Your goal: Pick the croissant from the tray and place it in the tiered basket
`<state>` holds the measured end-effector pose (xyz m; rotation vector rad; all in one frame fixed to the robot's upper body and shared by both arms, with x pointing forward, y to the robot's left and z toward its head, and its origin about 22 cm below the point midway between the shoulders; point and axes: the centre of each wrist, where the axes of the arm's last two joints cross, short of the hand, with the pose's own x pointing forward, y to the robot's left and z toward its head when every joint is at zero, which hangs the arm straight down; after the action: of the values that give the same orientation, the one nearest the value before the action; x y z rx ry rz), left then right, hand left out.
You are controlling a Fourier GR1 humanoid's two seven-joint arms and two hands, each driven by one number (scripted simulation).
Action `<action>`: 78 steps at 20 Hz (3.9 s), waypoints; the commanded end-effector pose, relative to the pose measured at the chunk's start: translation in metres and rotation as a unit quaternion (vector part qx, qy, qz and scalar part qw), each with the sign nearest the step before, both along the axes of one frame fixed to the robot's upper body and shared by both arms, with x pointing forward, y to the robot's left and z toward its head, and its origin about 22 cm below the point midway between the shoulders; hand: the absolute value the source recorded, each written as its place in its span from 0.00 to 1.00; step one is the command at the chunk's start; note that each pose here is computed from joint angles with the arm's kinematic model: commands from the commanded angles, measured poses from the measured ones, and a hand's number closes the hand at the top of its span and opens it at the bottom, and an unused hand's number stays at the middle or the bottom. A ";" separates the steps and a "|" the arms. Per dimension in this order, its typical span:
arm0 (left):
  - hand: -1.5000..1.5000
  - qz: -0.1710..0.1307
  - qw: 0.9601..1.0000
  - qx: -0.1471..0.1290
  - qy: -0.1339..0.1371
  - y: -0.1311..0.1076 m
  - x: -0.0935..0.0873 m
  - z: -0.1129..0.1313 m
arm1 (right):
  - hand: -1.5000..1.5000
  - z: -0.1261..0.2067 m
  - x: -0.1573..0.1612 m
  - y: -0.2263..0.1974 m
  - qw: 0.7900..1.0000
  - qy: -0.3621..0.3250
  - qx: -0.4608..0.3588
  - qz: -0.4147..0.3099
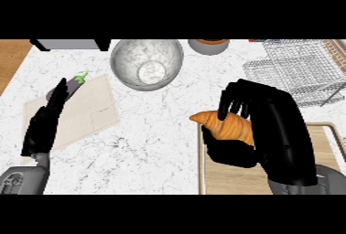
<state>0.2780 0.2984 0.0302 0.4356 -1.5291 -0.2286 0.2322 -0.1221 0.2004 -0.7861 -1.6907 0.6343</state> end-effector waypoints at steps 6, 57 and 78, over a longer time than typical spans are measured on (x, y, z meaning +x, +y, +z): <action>0.50 0.000 1.000 0.002 -0.004 -0.007 0.008 0.013 | 1.00 0.085 0.028 -0.045 0.994 -0.038 -0.071 -0.069; 0.50 -0.007 1.000 0.001 -0.007 -0.014 0.002 0.006 | 0.00 -0.016 0.180 -0.253 0.994 0.053 -0.013 -0.092; 0.50 0.003 1.000 0.003 -0.002 0.007 -0.004 0.004 | 0.00 0.075 0.039 -0.449 0.975 0.041 0.134 -0.171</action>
<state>0.2757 0.3023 0.0385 0.4387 -1.5278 -0.2246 0.3145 -0.5292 0.2575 -0.8525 -1.4557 0.2096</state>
